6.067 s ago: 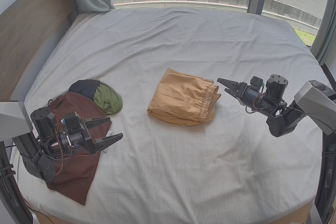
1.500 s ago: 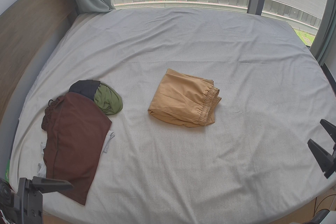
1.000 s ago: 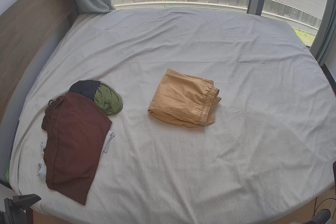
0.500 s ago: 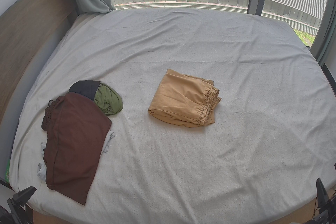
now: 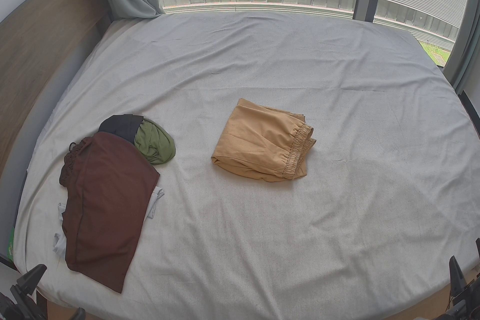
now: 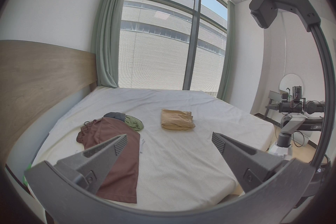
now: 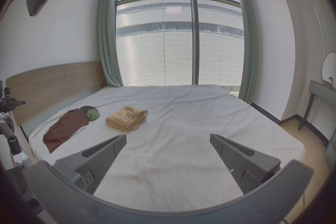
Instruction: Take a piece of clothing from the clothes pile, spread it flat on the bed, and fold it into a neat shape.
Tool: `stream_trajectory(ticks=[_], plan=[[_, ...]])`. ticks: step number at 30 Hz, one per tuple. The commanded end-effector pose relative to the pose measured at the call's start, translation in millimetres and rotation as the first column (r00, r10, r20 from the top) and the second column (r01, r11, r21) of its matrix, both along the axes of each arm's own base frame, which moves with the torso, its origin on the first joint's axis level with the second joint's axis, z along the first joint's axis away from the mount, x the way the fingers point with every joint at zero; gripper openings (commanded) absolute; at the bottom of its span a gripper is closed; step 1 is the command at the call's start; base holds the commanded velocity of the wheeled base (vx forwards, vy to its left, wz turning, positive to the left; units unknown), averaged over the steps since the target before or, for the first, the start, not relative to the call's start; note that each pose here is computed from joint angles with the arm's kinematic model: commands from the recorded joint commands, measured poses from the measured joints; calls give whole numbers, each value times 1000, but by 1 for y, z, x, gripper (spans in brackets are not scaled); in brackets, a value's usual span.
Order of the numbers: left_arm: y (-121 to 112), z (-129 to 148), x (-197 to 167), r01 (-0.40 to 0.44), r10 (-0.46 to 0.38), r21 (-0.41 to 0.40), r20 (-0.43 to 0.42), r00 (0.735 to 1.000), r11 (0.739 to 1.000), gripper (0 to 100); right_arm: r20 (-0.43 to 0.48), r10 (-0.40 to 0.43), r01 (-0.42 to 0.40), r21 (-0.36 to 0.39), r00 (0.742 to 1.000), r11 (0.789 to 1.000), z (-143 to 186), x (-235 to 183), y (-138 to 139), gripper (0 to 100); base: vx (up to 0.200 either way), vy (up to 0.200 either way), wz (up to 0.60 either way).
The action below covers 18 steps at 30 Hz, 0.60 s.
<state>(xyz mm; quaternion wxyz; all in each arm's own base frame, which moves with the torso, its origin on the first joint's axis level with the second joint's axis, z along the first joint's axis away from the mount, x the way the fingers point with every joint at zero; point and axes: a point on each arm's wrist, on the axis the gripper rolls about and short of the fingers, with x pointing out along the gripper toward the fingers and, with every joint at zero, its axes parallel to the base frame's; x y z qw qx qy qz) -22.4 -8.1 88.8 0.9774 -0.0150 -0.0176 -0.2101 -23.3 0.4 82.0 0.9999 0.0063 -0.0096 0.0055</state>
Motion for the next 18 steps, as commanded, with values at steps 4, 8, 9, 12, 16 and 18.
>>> stream_trajectory(ticks=[4,8,9,12,16,18], plan=[[0,-6,-2,-72,72,10,39,997,997,100,-30,-22,22,-7,999,1000,-6,1,-1,100,0,0,0],[3,-6,-1,-182,180,47,57,982,982,100,-30,-22,22,-7,999,1000,-6,1,-1,100,0,0,0],[4,-6,-1,-234,231,51,60,971,971,100,-30,-23,23,-7,999,1000,-6,1,-1,100,0,0,0],[7,-6,-1,-378,373,84,67,925,922,100,-30,-22,21,-22,999,1000,-6,1,0,100,0,0,0],[8,-8,-1,-433,430,73,46,902,899,100,-30,-22,21,-27,999,999,-6,1,0,100,0,0,0],[8,-11,0,-421,421,72,17,907,904,100,-30,-19,18,-28,999,999,-6,1,0,100,0,0,0]])
